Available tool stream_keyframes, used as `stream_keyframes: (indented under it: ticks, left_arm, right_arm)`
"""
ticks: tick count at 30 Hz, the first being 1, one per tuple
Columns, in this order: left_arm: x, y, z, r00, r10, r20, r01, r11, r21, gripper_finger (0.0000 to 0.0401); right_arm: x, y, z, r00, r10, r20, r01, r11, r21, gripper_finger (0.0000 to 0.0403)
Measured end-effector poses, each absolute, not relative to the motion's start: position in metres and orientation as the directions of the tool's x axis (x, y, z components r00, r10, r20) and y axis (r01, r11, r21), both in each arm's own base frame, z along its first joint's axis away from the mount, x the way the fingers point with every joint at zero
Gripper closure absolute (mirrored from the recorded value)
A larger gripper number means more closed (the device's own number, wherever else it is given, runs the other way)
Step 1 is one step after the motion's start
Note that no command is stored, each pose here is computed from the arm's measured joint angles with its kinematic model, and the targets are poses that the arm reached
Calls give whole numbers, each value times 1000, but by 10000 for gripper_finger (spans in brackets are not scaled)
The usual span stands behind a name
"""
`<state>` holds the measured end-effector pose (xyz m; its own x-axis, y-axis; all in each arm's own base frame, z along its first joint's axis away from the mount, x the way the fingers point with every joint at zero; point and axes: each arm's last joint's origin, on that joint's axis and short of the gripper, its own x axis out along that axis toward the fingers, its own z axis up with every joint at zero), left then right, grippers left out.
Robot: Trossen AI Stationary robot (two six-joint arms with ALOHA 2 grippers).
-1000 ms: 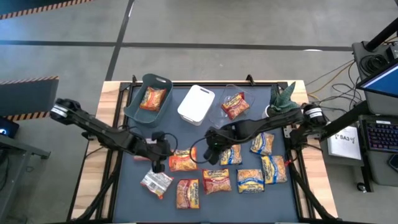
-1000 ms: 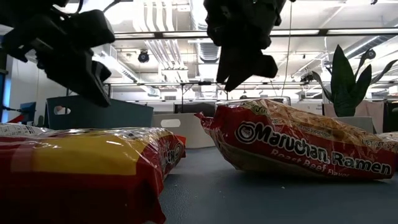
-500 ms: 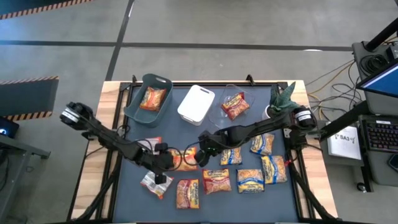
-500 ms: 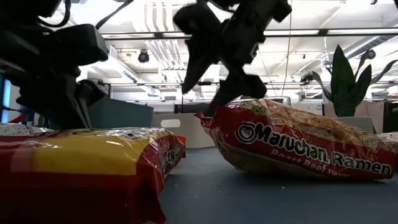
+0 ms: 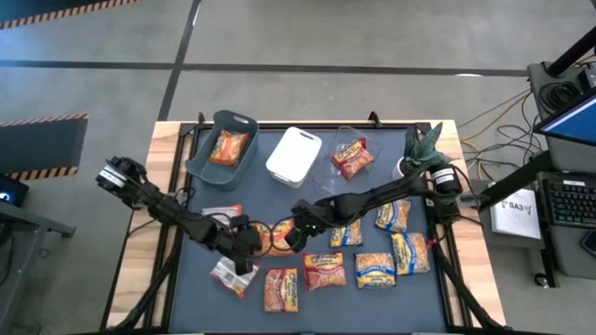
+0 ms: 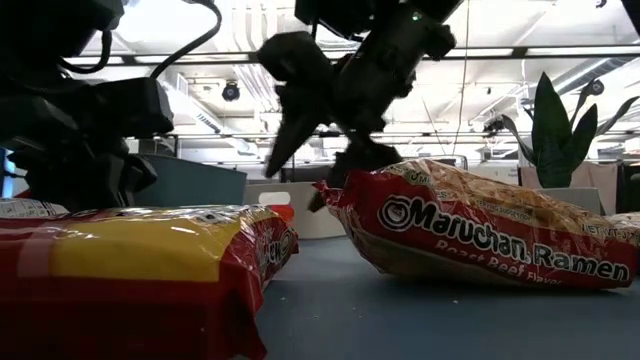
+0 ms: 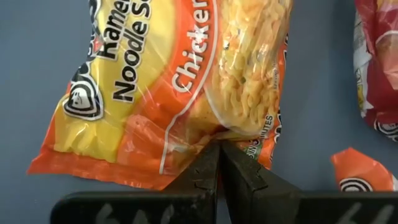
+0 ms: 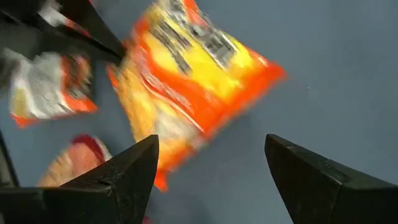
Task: Sort Maruchan noodles
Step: Put the orange noodle pack into the blue bin
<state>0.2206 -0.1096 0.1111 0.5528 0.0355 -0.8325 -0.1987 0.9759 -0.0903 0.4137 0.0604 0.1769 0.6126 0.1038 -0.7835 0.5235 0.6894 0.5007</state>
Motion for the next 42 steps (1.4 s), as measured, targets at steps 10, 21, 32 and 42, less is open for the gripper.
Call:
stream_keyframes:
  ticks: [10, 21, 32, 42]
  left_arm:
    - [220, -110, 110, 558, 44, -829, -204, 975, -86, 401]
    - [219, -110, 109, 570, 59, -820, -205, 976, -73, 401]
    - [218, -111, 107, 573, 68, -817, -206, 977, -64, 401]
    - [218, -111, 107, 577, 71, -814, -208, 976, -62, 401]
  right_arm:
    - [420, 58, 161, 621, 57, -782, 531, 704, 473, 126]
    - [437, 60, 142, 697, 91, -711, 454, 712, 536, 147]
    - [446, 65, 156, 793, 172, -585, 309, 713, 630, 167]
    - [446, 64, 156, 792, 173, -586, 300, 724, 621, 173]
